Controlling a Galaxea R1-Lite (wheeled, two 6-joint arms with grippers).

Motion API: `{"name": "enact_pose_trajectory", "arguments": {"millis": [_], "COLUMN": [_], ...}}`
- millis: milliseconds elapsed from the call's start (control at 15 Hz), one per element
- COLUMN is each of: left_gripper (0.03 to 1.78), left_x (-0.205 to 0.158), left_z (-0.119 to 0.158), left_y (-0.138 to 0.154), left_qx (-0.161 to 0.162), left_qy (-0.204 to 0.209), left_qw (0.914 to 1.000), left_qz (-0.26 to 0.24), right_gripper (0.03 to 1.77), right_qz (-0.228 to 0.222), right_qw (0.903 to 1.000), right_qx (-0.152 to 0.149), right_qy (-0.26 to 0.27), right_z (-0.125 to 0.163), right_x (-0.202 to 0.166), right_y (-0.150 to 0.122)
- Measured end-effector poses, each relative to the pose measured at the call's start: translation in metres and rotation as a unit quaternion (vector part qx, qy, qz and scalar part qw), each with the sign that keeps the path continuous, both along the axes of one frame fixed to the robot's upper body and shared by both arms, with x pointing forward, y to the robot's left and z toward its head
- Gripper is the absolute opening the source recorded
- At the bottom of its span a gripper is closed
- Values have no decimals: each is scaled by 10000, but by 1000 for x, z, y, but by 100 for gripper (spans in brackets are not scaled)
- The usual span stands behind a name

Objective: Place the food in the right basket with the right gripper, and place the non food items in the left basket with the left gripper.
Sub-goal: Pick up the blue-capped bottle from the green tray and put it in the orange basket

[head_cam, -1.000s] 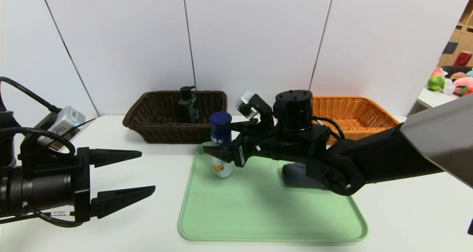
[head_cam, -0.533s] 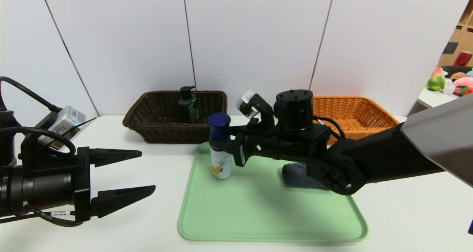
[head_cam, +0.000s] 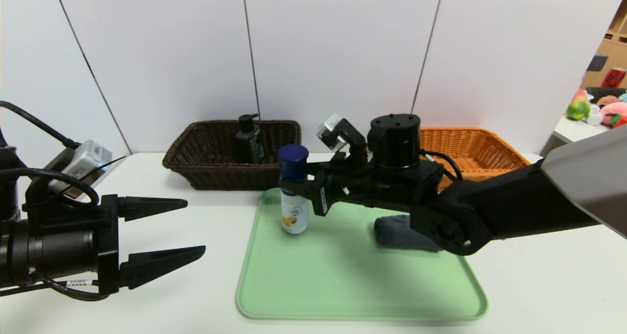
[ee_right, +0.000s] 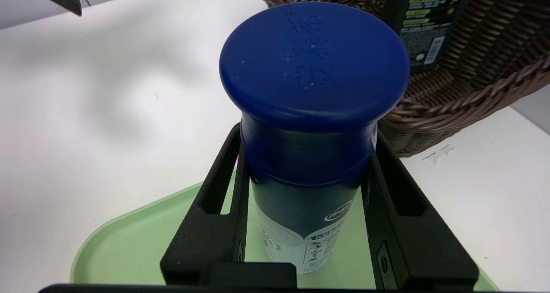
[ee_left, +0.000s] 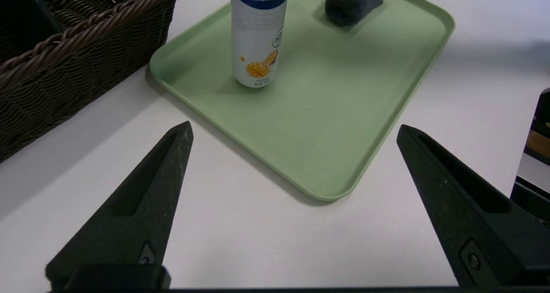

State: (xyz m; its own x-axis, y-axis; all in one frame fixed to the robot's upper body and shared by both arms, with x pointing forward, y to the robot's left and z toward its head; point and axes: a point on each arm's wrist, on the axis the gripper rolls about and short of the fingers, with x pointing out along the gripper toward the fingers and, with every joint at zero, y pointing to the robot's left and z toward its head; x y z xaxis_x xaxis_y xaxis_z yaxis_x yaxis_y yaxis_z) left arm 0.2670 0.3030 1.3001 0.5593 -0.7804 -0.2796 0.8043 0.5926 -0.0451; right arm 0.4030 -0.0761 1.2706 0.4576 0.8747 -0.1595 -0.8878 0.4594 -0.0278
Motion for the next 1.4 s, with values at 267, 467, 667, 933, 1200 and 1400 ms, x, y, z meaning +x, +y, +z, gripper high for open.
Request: {"name": "enact_pose_trajectory", "arguments": {"millis": [267,467,667,933,1200,1400], "left_gripper": [169,169,169,169,169,169], "left_x": [1,1,1,-1,-2,-1], "left_z": [4,5,6,7,9,10], "left_y": [0,0,0,0,0,-1], "left_qx": [-10,-14,-17,-21,-24,-25], "left_qy": [-75,-94,-124,-156,-195,-208], "left_qw": [10000,10000,9999,9999,9998,9998], "left_qz": [-13,-8,-17,-21,-30,-30], "right_gripper": [75,75,75,75,75,75], "right_qz": [-194,-461,-814,-1305,-1849,-2354], "right_qw": [9997,9983,9949,9878,9779,9658], "right_qx": [141,259,392,487,489,491], "right_qy": [-71,-240,-454,-703,-846,-975], "right_z": [16,34,58,87,110,115], "right_x": [3,9,21,35,51,70], "right_y": [-15,-33,-59,-94,-132,-168]}}
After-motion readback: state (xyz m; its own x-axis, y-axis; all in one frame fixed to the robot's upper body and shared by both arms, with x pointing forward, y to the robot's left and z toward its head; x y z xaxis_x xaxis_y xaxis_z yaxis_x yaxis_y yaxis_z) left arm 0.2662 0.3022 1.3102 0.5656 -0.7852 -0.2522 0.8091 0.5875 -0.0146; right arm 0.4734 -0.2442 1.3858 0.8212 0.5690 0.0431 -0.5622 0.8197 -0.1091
